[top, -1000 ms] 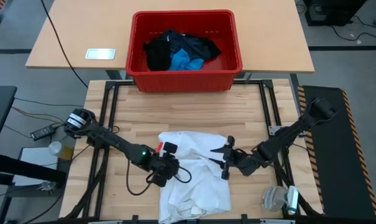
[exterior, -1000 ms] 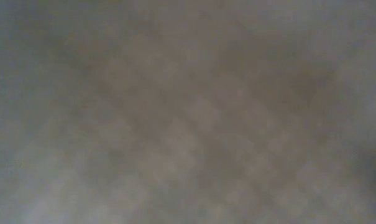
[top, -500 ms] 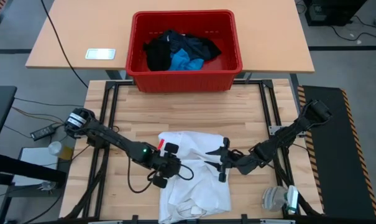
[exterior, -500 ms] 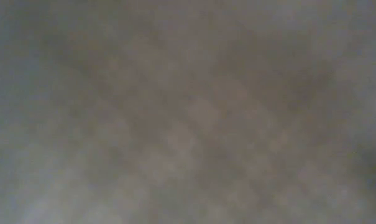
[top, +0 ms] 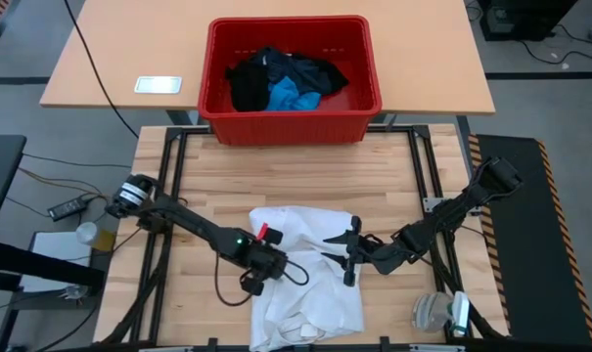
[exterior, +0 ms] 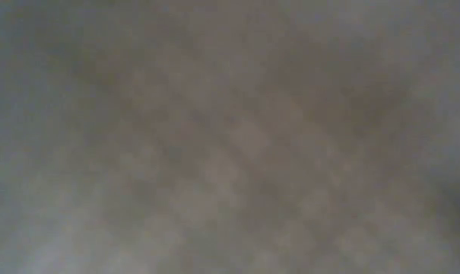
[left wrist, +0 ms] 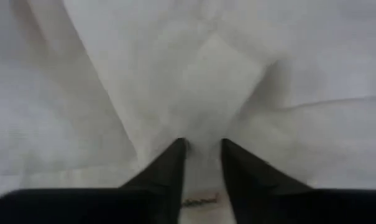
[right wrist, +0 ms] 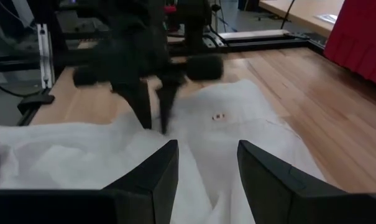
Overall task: Fold laundry
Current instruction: Fold the white polo
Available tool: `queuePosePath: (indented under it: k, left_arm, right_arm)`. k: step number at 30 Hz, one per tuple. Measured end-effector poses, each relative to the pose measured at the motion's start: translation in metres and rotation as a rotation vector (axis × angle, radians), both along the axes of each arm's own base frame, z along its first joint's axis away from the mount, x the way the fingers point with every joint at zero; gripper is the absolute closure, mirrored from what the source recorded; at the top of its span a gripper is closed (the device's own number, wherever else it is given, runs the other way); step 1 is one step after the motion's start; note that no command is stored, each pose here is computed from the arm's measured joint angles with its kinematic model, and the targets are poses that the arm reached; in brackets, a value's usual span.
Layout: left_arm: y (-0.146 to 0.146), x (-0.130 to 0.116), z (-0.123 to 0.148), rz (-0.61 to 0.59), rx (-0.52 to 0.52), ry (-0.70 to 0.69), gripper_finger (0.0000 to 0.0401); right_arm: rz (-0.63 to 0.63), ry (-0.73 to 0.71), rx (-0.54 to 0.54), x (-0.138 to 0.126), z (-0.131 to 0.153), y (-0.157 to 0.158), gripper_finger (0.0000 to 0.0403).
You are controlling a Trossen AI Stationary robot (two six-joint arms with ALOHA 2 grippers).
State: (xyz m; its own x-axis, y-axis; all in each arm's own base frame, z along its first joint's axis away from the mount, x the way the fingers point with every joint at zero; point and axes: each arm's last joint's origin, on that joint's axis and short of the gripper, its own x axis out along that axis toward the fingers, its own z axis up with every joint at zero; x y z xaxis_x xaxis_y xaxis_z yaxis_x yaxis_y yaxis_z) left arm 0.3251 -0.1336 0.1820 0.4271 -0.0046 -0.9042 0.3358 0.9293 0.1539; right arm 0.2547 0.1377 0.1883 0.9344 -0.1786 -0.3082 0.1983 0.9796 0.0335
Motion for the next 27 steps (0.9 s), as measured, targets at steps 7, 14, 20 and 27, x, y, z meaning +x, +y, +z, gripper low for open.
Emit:
queuePosePath:
  k: [7,14,20,27]
  left_arm:
    - [0.004,-0.007,0.055,0.047,0.004,-0.124,0.0395]
    - [-0.002,-0.034,0.089,-0.025,-0.059,-0.155,0.0399]
    - [-0.026,-0.046,0.068,-0.079,-0.082,-0.031,0.0400]
    - [-0.030,-0.044,0.016,-0.025,-0.042,0.069,0.0394]
  right_arm:
    - [0.001,0.004,-0.002,0.000,0.000,0.000,0.0231]
    - [0.016,0.003,-0.008,-0.004,0.000,0.006,0.0231]
    - [0.011,0.002,-0.007,-0.003,0.000,0.004,0.0231]
    - [0.022,0.002,0.026,-0.002,0.000,0.004,0.0231]
